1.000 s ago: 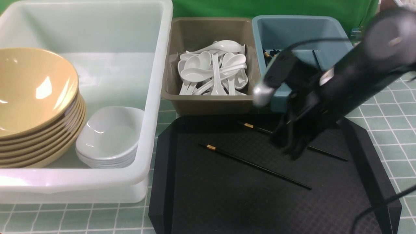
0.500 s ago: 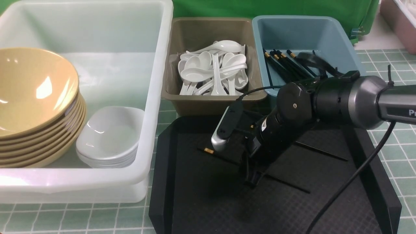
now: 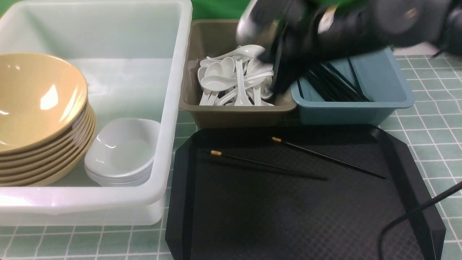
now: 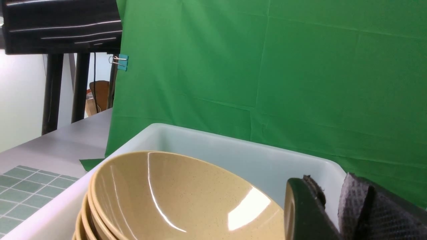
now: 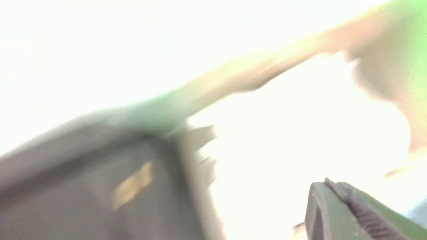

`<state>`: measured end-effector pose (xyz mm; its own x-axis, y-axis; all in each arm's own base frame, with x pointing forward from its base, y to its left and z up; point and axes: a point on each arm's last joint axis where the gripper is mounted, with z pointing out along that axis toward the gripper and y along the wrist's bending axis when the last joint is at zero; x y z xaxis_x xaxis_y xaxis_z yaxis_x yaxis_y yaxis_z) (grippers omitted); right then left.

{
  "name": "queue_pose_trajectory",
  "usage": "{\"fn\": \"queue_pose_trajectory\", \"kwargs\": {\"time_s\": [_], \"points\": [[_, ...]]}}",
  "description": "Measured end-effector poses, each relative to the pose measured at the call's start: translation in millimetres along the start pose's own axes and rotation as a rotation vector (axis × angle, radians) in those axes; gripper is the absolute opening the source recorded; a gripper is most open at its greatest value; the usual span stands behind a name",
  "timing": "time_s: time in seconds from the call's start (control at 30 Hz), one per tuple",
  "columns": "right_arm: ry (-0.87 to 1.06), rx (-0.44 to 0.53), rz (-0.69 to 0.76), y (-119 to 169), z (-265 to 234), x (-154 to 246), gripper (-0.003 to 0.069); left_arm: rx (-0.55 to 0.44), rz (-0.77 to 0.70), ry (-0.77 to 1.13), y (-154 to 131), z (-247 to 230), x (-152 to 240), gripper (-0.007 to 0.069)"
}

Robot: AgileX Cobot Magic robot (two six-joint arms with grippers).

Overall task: On blue table put chopsticks spoon bowls plates into blue grey white boxes.
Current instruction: 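Grasp the chopsticks with the right gripper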

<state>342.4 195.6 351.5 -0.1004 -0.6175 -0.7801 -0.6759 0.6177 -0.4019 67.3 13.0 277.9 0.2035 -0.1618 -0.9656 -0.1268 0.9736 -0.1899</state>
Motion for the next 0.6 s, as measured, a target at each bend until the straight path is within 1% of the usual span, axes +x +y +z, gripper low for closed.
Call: {"fn": "queue_pose_trajectory", "kwargs": {"time_s": [0.03, 0.07, 0.1, 0.17, 0.2, 0.23, 0.27, 0.33, 0.4, 0.47, 0.5, 0.57, 0.6], "points": [[-0.021, 0.027, 0.010, -6.4, 0.9, 0.5, 0.0039, 0.000, 0.000, 0.000, 0.0, 0.0, 0.0, 0.0130], [-0.051, 0.096, 0.053, -20.2, 4.4, 4.7, 0.0039, 0.000, 0.000, 0.000, 0.0, 0.0, 0.0, 0.0130], [-0.059, 0.137, 0.098, -33.6, 9.9, 12.8, 0.0039, 0.000, 0.000, 0.000, 0.0, 0.0, 0.0, 0.0130], [-0.021, 0.147, 0.164, -40.2, 17.4, 25.8, 0.0039, -0.001, 0.000, -0.001, 0.1, 0.0, -0.1, 0.0130], [0.112, 0.077, 0.224, -37.9, 26.4, 46.8, 0.0039, -0.001, 0.000, -0.001, 0.1, 0.0, -0.1, 0.0130], [0.161, 0.041, 0.230, -34.2, 28.3, 52.3, 0.0039, 0.000, 0.000, 0.000, 0.0, 0.0, 0.0, 0.0130], [0.244, -0.032, 0.231, -25.7, 29.2, 59.7, 0.0039, 0.000, 0.000, 0.000, 0.0, 0.0, 0.0, 0.0130], [0.412, -0.246, 0.166, 0.5, 30.3, 72.8, 0.0041, 0.001, 0.000, 0.001, 0.0, 0.0, 0.1, 0.0130], [0.497, -0.396, 0.110, 23.4, 36.4, 79.5, 0.0055, 0.003, 0.000, 0.004, -0.2, 0.0, 0.4, 0.0130], [0.512, -0.425, 0.102, 29.5, 41.9, 82.6, 0.0070, 0.004, 0.000, 0.005, -0.3, 0.0, 0.5, 0.0130], [0.529, -0.454, 0.088, 38.1, 53.5, 88.9, 0.0112, 0.005, 0.000, 0.007, -0.4, 0.0, 0.7, 0.0130], [0.547, -0.460, 0.090, 41.7, 63.9, 97.1, 0.0165, 0.005, 0.000, 0.008, -0.5, 0.0, 0.8, 0.0130], [0.553, -0.461, 0.088, 42.4, 66.6, 99.4, 0.0180, 0.005, 0.000, 0.008, -0.5, 0.0, 0.8, 0.0130]]}}
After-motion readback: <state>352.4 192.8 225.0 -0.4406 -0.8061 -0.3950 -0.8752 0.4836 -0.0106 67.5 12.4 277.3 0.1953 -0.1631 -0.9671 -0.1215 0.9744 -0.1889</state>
